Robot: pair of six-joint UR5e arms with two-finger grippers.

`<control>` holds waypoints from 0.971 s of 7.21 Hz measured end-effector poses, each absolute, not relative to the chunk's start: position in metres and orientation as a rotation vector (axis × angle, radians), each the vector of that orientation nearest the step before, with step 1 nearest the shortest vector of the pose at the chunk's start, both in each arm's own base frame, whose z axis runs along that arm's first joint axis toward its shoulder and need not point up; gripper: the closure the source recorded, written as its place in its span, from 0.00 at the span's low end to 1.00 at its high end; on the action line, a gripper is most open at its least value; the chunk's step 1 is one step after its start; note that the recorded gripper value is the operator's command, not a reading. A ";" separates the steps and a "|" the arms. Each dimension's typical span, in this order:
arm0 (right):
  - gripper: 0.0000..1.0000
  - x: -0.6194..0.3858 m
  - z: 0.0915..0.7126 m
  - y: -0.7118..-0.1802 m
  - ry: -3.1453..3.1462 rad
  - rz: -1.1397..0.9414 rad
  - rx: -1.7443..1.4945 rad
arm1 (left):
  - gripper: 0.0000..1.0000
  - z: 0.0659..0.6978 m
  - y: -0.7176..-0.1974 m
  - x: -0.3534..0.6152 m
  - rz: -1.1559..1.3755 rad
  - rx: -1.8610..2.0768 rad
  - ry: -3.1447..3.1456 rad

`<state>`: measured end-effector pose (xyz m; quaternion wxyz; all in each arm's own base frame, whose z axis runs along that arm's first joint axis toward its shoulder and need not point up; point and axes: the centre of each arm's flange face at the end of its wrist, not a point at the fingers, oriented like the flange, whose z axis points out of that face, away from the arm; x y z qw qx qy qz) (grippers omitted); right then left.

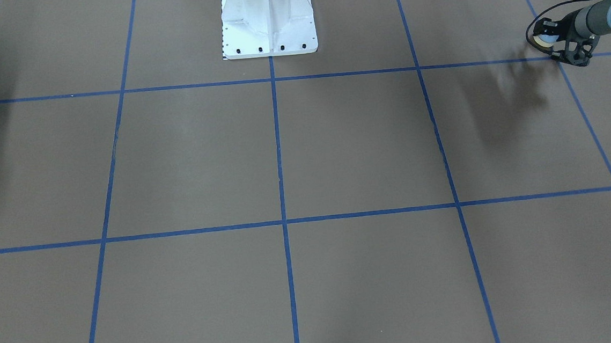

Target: Place and press bell with both arms

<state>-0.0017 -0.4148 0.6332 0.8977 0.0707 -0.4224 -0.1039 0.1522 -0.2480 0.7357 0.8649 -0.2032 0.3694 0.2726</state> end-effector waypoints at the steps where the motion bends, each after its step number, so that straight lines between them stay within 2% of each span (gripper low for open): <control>1: 0.00 -0.002 0.633 -0.415 -0.875 -0.214 0.145 | 0.92 0.717 -0.253 0.157 0.574 -0.416 0.797; 4: 0.00 -0.002 0.634 -0.415 -0.876 -0.212 0.143 | 0.92 0.617 -0.292 0.190 0.566 -0.411 0.802; 7: 0.00 -0.002 0.634 -0.415 -0.875 -0.211 0.143 | 0.92 0.512 -0.371 0.260 0.519 -0.391 0.807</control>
